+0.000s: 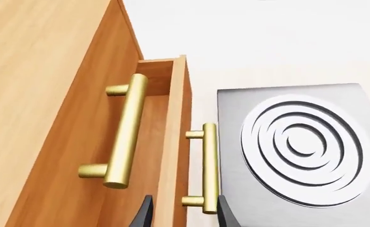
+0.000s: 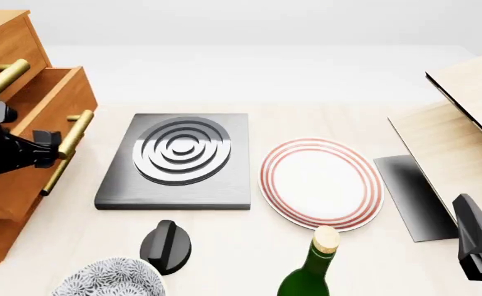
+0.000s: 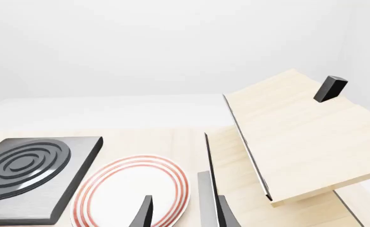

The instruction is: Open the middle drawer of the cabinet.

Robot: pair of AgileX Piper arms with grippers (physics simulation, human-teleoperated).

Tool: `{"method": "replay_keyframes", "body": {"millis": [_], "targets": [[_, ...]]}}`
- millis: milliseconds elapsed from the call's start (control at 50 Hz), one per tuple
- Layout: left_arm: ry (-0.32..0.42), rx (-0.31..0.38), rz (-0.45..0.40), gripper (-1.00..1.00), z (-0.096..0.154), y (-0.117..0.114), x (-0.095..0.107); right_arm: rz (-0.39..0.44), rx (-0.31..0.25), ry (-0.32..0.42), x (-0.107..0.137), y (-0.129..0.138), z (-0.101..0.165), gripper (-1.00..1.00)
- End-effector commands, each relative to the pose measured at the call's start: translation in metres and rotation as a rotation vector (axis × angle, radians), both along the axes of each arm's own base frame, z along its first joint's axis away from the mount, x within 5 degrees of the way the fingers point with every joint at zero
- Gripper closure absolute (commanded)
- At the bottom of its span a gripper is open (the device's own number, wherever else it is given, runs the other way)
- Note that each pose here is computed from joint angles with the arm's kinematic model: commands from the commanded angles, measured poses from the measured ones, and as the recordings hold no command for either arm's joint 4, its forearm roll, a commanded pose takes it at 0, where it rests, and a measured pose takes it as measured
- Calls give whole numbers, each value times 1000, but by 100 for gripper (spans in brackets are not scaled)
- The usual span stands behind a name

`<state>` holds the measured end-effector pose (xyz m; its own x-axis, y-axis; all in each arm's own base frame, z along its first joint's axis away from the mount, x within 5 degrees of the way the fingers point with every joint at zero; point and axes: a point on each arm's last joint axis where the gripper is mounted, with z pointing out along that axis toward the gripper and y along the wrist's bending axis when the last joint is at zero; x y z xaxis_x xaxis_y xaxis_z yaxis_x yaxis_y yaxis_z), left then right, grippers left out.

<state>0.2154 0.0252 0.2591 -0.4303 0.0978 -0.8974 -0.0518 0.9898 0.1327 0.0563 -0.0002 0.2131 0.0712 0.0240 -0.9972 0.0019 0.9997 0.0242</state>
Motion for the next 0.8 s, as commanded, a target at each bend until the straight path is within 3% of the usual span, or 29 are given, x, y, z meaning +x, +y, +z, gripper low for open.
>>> {"method": "replay_keyframes", "body": {"millis": [20, 300, 460, 800], "targets": [[102, -129, 36, -100, -39, -6, 3, 0, -3, -2, 0, 0, 0, -100], [105, -103, -50, -100, -41, -23, -15, 0, -3, -2, 0, 0, 0, -100], [84, -103, -110, -100, -26, -34, -24, 0, -4, -2, 0, 0, 0, -100], [96, -113, -206, -100, -22, -57, -10, 0, -4, -2, 0, 0, 0, -100]]}}
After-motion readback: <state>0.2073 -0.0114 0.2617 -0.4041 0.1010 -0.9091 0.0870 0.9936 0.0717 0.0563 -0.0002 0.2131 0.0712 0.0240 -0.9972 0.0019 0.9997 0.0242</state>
